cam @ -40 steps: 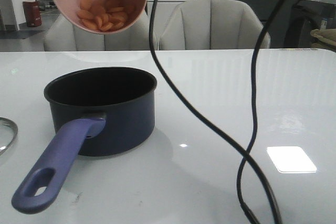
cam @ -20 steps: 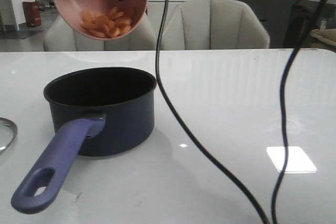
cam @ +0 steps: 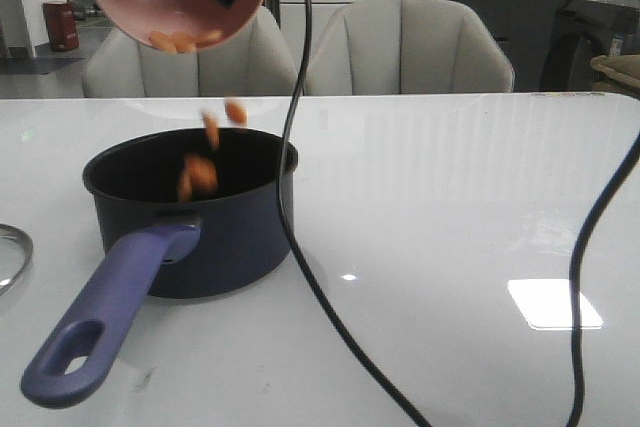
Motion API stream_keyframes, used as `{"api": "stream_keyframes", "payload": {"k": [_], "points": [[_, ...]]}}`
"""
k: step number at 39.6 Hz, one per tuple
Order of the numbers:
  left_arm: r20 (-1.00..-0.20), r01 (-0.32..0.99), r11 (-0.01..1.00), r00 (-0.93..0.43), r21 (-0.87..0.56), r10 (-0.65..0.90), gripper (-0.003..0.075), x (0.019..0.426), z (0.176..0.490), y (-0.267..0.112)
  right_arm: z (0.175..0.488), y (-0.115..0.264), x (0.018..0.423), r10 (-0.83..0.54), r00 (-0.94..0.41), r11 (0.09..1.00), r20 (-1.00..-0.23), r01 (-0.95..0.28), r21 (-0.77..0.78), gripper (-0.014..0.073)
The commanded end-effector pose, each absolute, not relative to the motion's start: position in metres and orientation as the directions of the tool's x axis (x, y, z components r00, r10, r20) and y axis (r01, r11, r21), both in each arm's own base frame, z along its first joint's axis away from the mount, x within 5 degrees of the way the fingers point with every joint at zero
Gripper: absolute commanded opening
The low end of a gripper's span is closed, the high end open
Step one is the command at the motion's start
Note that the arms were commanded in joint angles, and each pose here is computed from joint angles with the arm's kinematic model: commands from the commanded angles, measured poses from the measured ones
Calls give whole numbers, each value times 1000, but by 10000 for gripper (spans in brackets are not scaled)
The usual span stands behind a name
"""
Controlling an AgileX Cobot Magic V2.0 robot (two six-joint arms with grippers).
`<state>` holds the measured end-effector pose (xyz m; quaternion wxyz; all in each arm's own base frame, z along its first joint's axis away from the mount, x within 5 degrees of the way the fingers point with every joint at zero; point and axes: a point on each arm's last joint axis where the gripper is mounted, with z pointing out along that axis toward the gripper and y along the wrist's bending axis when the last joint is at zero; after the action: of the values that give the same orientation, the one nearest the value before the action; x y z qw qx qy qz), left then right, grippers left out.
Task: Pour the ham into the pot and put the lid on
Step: 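Tilt the pink bowl with the right gripper to pour ham into saucepan, then carry the empty pink bowl back and lower it onto the table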
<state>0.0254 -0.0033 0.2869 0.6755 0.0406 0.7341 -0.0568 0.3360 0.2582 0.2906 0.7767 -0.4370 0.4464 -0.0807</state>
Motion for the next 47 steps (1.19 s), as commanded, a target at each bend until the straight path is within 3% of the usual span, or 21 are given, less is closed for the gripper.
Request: {"api": "stream_keyframes", "payload": {"k": [1, 7, 12, 15, 19, 27, 34, 40, 47], "points": [[-999, 146, 989, -1, -36, -36, 480, 25, 301, -4, 319, 251, 328, -441, 691, 703, -572, -131, -699, 139], [-999, 146, 989, -1, -36, -36, 480, 25, 301, -4, 312, 247, 323, -413, 746, 744, -522, -54, -665, 139], [-999, 146, 989, -1, -36, -36, 480, 25, 301, -4, 311, 246, 323, -410, 746, 752, -525, -49, -657, 139], [-999, 146, 989, -1, -36, -36, 480, 25, 301, -4, 312, 243, 324, -408, 731, 774, -547, -40, -632, 139], [-999, 146, 989, -1, -36, -36, 480, 25, 301, -4, 321, 233, 325, -364, 678, 841, -639, -56, -538, 139], [-999, 146, 989, -1, -36, -36, 480, 25, 301, -4, 350, 202, 322, -206, 436, 953, -876, -114, -281, 139], [-999, 146, 989, -1, -36, -36, 480, 25, 301, -4, 362, 171, 318, -102, 140, 967, -985, -217, -131, 139], [-999, 146, 989, -1, -36, -36, 480, 25, 301, -4, 363, 135, 317, -47, -95, 957, -994, -290, -18, 139], [-999, 146, 989, -1, -36, -36, 480, 25, 301, -4, 355, 97, 316, -43, -312, 919, -949, -386, 85, 139]]}}
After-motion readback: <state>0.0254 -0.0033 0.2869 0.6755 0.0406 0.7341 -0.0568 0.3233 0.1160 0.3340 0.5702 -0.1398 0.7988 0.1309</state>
